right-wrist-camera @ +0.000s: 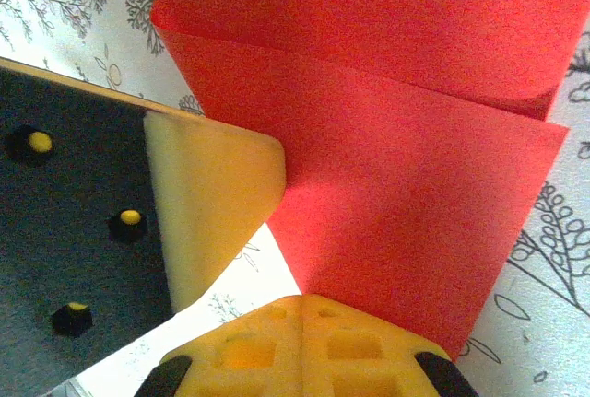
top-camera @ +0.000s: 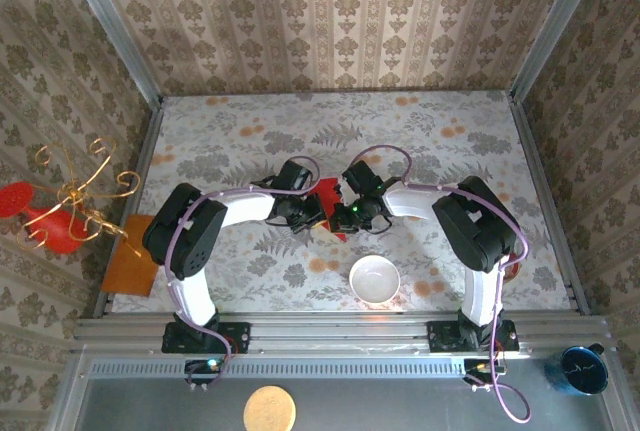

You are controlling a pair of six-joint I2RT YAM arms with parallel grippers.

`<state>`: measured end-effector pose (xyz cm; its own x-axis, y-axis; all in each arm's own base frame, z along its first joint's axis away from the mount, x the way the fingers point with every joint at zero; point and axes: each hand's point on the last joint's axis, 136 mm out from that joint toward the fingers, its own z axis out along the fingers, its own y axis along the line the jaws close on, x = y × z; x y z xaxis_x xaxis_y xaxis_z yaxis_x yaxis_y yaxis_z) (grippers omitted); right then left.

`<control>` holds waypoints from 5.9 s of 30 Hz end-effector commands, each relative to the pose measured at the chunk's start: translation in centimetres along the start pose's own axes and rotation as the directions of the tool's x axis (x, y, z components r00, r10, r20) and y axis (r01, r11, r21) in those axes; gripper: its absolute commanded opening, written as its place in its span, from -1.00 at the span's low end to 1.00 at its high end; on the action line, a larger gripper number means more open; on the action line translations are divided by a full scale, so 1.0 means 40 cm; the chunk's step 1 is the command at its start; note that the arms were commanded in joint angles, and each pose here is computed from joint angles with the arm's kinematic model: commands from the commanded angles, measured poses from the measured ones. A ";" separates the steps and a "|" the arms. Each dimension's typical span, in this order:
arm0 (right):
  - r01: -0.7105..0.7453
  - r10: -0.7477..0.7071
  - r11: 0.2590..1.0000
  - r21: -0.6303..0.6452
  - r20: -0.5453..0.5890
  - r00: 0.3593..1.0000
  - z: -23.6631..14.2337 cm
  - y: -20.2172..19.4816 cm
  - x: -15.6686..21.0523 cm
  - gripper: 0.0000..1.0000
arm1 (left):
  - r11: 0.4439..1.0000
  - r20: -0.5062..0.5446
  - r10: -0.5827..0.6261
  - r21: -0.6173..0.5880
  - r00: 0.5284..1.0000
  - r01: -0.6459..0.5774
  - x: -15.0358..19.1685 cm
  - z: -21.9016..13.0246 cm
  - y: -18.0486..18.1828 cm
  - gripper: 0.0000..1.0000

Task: Fold a paper plane with a square sheet of paper (pick it up from the middle)
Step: Third fold the triangle at the center of the table.

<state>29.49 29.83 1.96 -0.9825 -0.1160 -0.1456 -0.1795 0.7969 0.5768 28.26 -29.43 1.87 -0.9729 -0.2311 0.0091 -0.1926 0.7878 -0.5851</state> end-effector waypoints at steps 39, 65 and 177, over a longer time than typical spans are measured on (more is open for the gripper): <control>0.012 -0.013 1.000 0.009 0.079 0.997 -0.062 -0.005 0.012 -0.91 | 0.982 -0.045 -0.003 -0.191 0.999 -0.005 0.001 0.026 0.115 -1.00; -0.051 0.064 0.979 0.195 -0.061 0.996 0.015 -0.138 0.076 -1.00 | 0.965 0.058 0.261 0.021 0.964 -0.262 -0.019 -0.026 -0.061 -1.00; -0.089 0.074 0.996 0.016 0.420 0.904 -0.250 -0.059 -0.121 -0.17 | 0.961 0.282 0.232 0.079 0.931 -0.264 -0.126 -0.148 -0.085 -0.01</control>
<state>34.01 22.79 9.12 -0.9013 0.1614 -0.4019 -0.1078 0.8151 0.5692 33.49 -27.65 7.86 -0.9205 -0.1364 -0.3662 0.1214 0.7910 -0.5996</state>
